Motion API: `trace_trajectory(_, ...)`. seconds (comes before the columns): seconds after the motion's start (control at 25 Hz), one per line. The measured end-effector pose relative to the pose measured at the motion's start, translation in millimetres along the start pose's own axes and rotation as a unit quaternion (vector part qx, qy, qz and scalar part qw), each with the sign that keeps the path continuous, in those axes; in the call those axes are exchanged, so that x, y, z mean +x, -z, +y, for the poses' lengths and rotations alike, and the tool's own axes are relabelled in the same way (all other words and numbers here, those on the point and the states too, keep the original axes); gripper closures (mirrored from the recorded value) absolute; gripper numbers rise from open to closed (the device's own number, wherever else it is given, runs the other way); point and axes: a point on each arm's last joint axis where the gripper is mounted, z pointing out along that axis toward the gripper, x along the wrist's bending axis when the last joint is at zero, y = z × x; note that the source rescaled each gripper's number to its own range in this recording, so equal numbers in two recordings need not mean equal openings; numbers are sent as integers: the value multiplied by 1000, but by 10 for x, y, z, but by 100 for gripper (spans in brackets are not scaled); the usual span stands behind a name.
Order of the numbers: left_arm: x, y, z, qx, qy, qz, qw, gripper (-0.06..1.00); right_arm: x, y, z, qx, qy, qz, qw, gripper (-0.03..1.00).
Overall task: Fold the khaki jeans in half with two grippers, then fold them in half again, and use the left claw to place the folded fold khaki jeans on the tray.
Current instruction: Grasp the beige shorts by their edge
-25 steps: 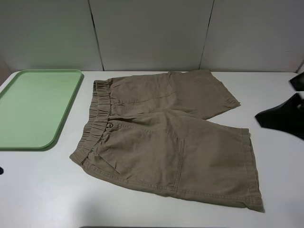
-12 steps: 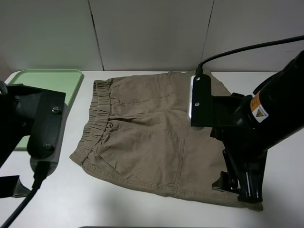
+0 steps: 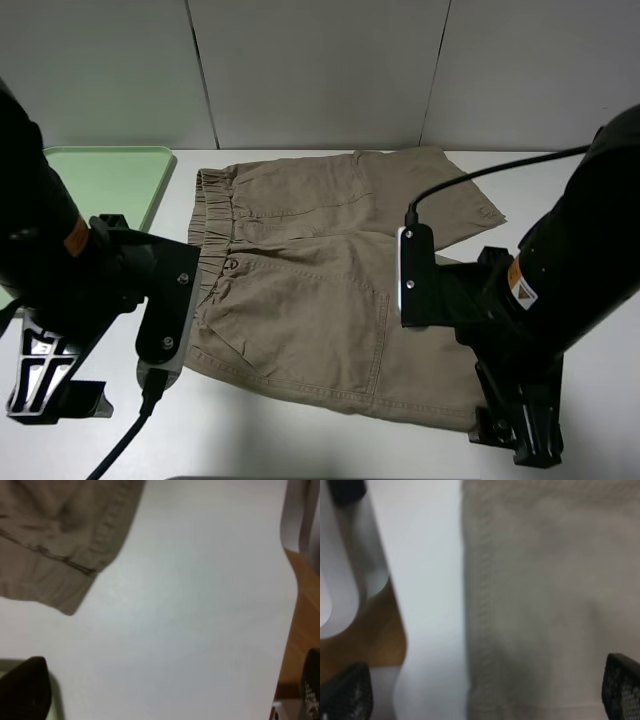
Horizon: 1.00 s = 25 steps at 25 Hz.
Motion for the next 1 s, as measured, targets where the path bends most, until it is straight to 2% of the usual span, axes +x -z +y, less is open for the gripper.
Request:
trace_trajectory(0.28, 206, -332, 3, -4, 14, -3, 1000, -6, 158, -306, -241, 12, 6, 7, 1000, -3)
trace_trajectory(0.6, 308, -698, 129, -3, -45, -12, 999, -5, 155, -389, -273, -11, 25, -23, 999, -3)
trace_trajectory(1.0, 411, -1030, 265, -12, -63, -3, 998, -4, 119, -384, -224, -37, 34, -44, 998, -3)
